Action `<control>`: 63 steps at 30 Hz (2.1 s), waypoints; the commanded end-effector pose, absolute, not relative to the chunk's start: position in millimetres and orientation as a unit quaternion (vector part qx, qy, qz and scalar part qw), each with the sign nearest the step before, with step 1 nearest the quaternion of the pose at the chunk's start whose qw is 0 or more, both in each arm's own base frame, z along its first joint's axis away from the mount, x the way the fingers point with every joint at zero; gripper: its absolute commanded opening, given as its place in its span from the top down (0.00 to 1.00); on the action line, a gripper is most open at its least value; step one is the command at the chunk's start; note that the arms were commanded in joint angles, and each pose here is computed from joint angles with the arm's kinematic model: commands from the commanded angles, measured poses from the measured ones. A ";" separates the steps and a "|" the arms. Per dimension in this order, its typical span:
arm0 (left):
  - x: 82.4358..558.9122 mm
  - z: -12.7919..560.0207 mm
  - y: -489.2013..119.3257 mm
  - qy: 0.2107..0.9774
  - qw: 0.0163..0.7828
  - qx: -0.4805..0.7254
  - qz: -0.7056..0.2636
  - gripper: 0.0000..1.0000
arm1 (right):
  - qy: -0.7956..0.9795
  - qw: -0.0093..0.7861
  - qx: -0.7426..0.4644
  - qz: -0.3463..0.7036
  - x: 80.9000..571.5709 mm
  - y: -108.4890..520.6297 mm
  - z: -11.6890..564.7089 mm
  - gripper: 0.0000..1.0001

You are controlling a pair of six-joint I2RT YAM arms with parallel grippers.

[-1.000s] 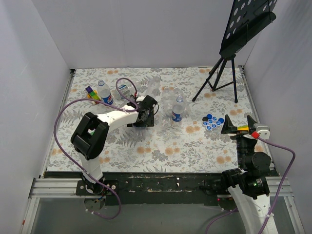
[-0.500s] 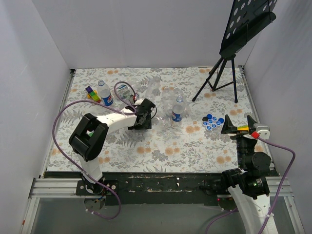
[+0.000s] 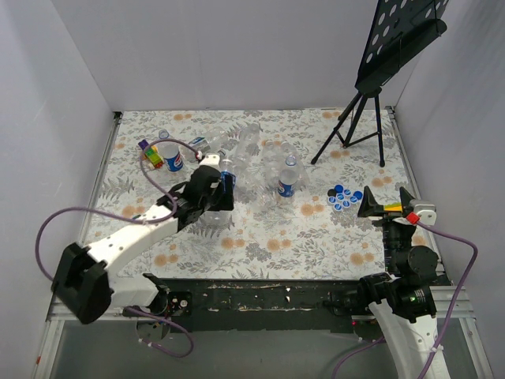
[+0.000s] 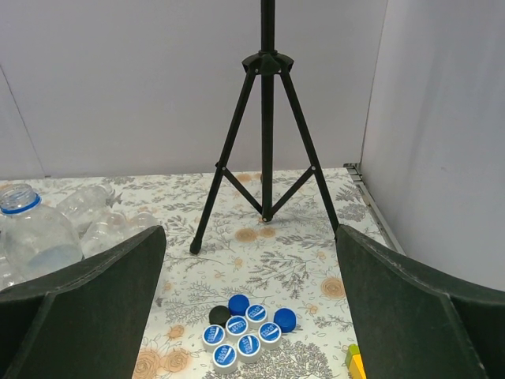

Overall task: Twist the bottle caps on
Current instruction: Pick up the plastic bottle at the center of the board.

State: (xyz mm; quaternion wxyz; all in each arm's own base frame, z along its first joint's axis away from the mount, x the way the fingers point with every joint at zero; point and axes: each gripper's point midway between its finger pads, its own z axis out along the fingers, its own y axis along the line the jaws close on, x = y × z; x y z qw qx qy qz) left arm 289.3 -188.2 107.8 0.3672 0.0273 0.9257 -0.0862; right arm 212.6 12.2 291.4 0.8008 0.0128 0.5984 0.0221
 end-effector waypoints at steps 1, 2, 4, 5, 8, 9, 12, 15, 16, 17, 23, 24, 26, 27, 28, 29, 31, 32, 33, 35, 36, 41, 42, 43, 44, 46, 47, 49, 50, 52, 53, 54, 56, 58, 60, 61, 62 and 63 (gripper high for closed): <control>284.3 192.1 -204.7 0.845 0.488 0.092 -0.198 0.71 | 0.556 0.830 0.031 0.037 193.6 6.6 322.7 0.04; 278.8 201.0 -204.5 0.832 0.502 0.104 -0.212 0.71 | 0.570 0.821 0.028 0.036 195.5 7.6 317.3 0.04; 266.3 219.0 -204.8 0.803 0.530 0.128 -0.240 0.73 | 0.585 0.809 0.034 0.042 196.8 8.3 315.5 0.04; 259.9 229.8 -204.7 0.786 0.547 0.143 -0.252 0.73 | 0.600 0.798 0.037 0.044 201.3 9.7 311.3 0.04; 239.6 254.1 -204.0 0.735 0.587 0.183 -0.285 0.72 | 0.632 0.771 0.049 0.061 205.9 14.3 303.5 0.04; 233.0 261.2 -202.3 0.718 0.601 0.198 -0.291 0.72 | 0.645 0.760 0.052 0.065 207.3 15.5 299.7 0.04; 207.3 272.5 -205.0 0.663 0.626 0.268 -0.311 0.80 | 0.682 0.726 0.010 0.089 210.5 34.4 294.6 0.04; 193.7 282.3 -197.8 0.632 0.650 0.285 -0.311 0.85 | 0.726 0.675 -0.029 0.129 214.6 58.7 281.2 0.04; 189.9 285.9 -193.4 0.621 0.662 0.286 -0.308 0.86 | 0.744 0.652 -0.040 0.140 216.1 66.2 273.0 0.03; 187.0 285.3 -190.7 0.616 0.667 0.288 -0.305 0.87 | 0.763 0.624 -0.058 0.156 216.7 76.5 262.4 0.03; 165.9 285.6 -184.4 0.578 0.685 0.310 -0.316 0.91 | 0.851 0.508 -0.010 0.135 229.3 75.0 204.4 0.03; 162.7 286.7 -184.0 0.571 0.689 0.309 -0.321 0.91 | 0.869 0.481 0.004 0.120 230.0 70.9 191.6 0.03; 157.2 285.3 -183.6 0.560 0.694 0.314 -0.327 0.91 | 0.894 0.435 0.012 0.112 230.6 72.1 177.4 0.07; 154.3 283.0 -184.1 0.555 0.694 0.319 -0.329 0.92 | 0.899 0.420 -0.004 0.121 232.0 78.7 176.1 0.16; 151.5 280.8 -185.2 0.547 0.695 0.328 -0.331 0.94 | 0.901 0.410 -0.020 0.138 231.7 86.8 177.5 0.23; 148.1 278.9 -186.9 0.539 0.696 0.338 -0.334 0.96 | 0.897 0.408 -0.043 0.167 231.8 98.9 183.0 0.29; 143.6 277.3 -190.3 0.524 0.697 0.351 -0.341 0.97 | 0.877 0.428 -0.080 0.205 232.4 114.0 200.6 0.32; 142.1 276.9 -192.0 0.520 0.696 0.356 -0.344 0.97 | 0.863 0.446 -0.093 0.218 232.5 118.6 213.1 0.32; 143.0 275.0 -193.2 0.522 0.693 0.358 -0.344 0.97 | 0.848 0.464 -0.109 0.233 231.8 123.7 226.8 0.33; 145.1 269.9 -197.9 0.531 0.681 0.366 -0.347 0.97 | 0.819 0.492 -0.142 0.260 225.8 133.4 255.1 0.32; 145.0 274.8 -200.7 0.523 0.683 0.370 -0.351 0.97 | 0.805 0.500 -0.159 0.276 221.1 139.1 268.2 0.33; 148.4 280.0 -218.6 0.518 0.660 0.400 -0.370 0.97 | 0.725 0.529 -0.240 0.370 191.9 169.5 329.2 0.24; 149.0 279.5 -223.3 0.518 0.652 0.407 -0.376 0.97 | 0.702 0.532 -0.259 0.397 182.9 177.3 341.8 0.22; 149.8 284.2 -226.9 0.512 0.651 0.412 -0.379 0.97 | 0.684 0.535 -0.271 0.415 177.9 182.3 351.6 0.20; 151.8 285.3 -231.0 0.510 0.648 0.418 -0.382 0.97 | 0.667 0.538 -0.283 0.430 172.0 186.5 360.5 0.18; 154.2 289.5 -238.9 0.502 0.642 0.429 -0.389 0.97 | 0.638 0.546 -0.302 0.451 163.7 192.4 375.6 0.17; 155.8 289.1 -242.7 0.502 0.637 0.434 -0.393 0.97 | 0.626 0.549 -0.310 0.458 161.2 194.5 380.9 0.17; 156.5 289.0 -248.8 0.500 0.627 0.439 -0.405 0.97 | 0.604 0.550 -0.327 0.476 155.0 200.0 389.1 0.16; 156.0 287.5 -251.3 0.500 0.622 0.441 -0.412 0.97 | 0.594 0.550 -0.331 0.485 153.5 202.4 392.3 0.16; 154.3 284.1 -254.3 0.500 0.614 0.440 -0.424 0.97 | 0.573 0.546 -0.344 0.505 147.4 209.0 397.9 0.16; 153.9 279.6 -254.7 0.504 0.609 0.438 -0.428 0.97 | 0.561 0.549 -0.352 0.510 145.5 211.8 402.1 0.17; 152.9 276.4 -255.1 0.506 0.606 0.437 -0.432 0.97 | 0.554 0.548 -0.357 0.515 144.0 215.7 404.0 0.17; 151.8 269.7 -254.7 0.512 0.600 0.435 -0.435 0.97 | 0.539 0.546 -0.368 0.525 141.1 225.0 408.1 0.17; 151.0 266.6 -253.9 0.517 0.597 0.429 -0.438 0.97 | 0.528 0.539 -0.378 0.536 139.0 238.3 408.5 0.17; 150.3 264.3 -253.4 0.519 0.595 0.425 -0.442 0.97 | 0.525 0.526 -0.390 0.544 137.9 256.5 404.2 0.17; 149.8 262.9 -253.7 0.521 0.593 0.425 -0.443 0.97 | 0.523 0.524 -0.395 0.544 136.5 264.9 403.0 0.18; 149.9 261.2 -253.6 0.523 0.591 0.424 -0.444 0.97 | 0.521 0.521 -0.398 0.545 135.4 272.8 402.3 0.18; 150.1 260.5 -253.2 0.524 0.591 0.423 -0.443 0.97 | 0.519 0.521 -0.402 0.546 134.9 278.8 402.0 0.18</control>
